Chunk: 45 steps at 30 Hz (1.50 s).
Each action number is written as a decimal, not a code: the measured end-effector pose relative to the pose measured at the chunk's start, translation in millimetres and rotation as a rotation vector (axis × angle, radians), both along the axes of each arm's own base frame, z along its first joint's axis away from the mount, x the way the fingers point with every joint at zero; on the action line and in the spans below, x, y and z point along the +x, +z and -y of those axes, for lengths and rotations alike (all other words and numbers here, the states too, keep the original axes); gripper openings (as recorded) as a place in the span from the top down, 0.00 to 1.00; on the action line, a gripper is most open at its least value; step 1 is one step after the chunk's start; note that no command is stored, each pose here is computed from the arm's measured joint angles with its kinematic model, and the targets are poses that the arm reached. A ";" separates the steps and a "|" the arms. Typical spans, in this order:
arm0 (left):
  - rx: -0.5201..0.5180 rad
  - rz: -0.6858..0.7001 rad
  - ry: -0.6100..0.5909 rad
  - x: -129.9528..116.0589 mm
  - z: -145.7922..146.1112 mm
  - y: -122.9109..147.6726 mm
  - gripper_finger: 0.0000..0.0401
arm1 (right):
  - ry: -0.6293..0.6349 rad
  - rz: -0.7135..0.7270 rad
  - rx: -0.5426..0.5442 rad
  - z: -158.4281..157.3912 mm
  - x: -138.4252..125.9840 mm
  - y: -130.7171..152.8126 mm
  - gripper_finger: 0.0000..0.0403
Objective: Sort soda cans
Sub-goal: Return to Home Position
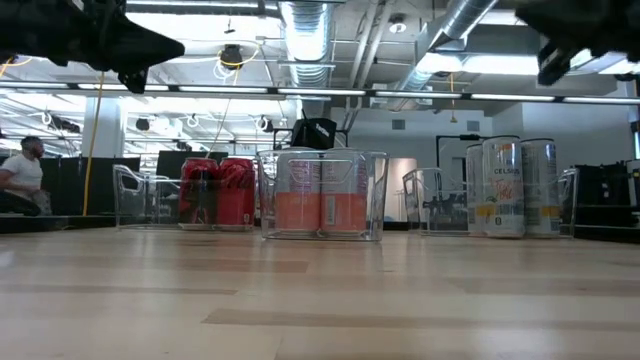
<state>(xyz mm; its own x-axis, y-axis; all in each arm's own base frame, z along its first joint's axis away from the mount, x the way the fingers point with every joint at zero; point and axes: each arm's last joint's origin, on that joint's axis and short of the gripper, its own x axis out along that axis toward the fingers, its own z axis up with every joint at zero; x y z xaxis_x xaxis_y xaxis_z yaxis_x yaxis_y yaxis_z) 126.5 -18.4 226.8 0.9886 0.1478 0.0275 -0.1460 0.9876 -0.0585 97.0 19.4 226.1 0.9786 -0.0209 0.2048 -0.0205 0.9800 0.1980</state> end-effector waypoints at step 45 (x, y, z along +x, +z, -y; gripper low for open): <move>0.058 -0.030 -0.044 -23.6 -12.6 -6.8 1.00 | 0.097 -0.216 0.108 40.8 15.3 -36.8 0.99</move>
